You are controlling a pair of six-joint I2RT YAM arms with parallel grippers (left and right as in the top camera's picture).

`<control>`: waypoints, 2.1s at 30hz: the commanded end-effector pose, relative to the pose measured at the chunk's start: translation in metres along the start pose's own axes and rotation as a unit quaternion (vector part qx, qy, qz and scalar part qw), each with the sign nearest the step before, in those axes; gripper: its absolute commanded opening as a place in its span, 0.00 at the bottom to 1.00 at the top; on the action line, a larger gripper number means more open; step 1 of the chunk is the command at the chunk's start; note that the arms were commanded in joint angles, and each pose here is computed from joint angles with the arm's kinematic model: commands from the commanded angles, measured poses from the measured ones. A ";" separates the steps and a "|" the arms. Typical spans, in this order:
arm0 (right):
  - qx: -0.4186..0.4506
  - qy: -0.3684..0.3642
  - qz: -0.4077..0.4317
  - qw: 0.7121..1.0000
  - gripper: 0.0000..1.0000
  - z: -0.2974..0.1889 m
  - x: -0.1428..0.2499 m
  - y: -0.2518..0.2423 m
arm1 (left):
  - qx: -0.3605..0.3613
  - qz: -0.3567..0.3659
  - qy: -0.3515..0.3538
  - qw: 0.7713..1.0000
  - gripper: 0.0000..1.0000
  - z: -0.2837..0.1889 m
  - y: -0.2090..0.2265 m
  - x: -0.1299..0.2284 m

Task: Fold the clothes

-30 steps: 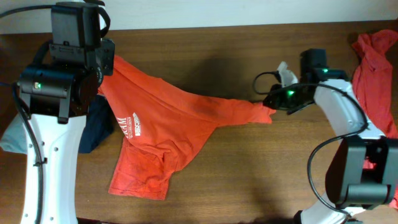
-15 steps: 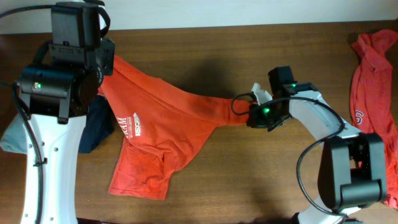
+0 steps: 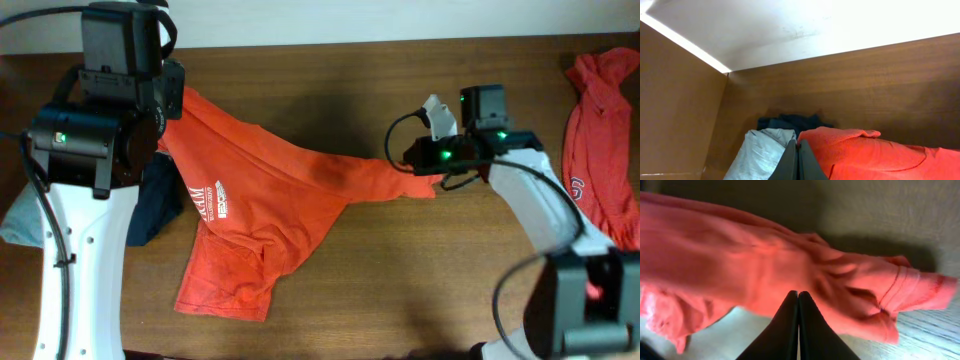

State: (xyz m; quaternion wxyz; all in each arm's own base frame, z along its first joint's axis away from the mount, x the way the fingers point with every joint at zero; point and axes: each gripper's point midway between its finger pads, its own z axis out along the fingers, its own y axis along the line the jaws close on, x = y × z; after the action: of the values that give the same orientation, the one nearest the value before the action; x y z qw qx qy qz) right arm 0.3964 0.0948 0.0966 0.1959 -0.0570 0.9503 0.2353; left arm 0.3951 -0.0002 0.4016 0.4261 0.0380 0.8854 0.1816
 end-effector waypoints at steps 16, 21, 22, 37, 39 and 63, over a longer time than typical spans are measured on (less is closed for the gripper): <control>-0.102 0.113 0.004 0.988 0.04 -0.007 0.059 0.032 | -0.003 -0.012 -0.007 1.000 0.00 -0.001 0.004 -0.003; -0.088 0.051 -0.033 0.994 0.25 -0.014 0.030 0.033 | -0.003 -0.009 -0.007 1.000 0.00 -0.001 0.004 -0.003; -0.087 0.040 -0.040 0.995 0.36 -0.013 0.025 0.033 | -0.004 -0.009 -0.007 1.000 0.00 -0.001 0.004 -0.003; -0.099 0.024 -0.154 0.983 0.60 0.043 0.014 0.028 | 0.010 -0.010 -0.012 1.000 0.00 -0.001 -0.001 -0.005; -0.094 0.027 -0.159 0.982 0.59 0.045 0.015 0.025 | 0.019 -0.010 -0.013 1.000 0.00 -0.001 -0.004 -0.006; -0.032 -0.049 -0.153 0.987 0.04 -0.060 -0.019 0.060 | 0.022 0.001 -0.016 1.000 0.00 -0.001 -0.005 -0.007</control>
State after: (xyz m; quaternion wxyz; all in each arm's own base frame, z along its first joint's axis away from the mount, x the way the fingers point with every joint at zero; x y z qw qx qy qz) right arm 0.3697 0.1300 0.1235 0.2044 -0.2093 0.9167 0.2722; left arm 0.3986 -0.0093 0.4022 0.4343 0.0485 0.8855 0.1577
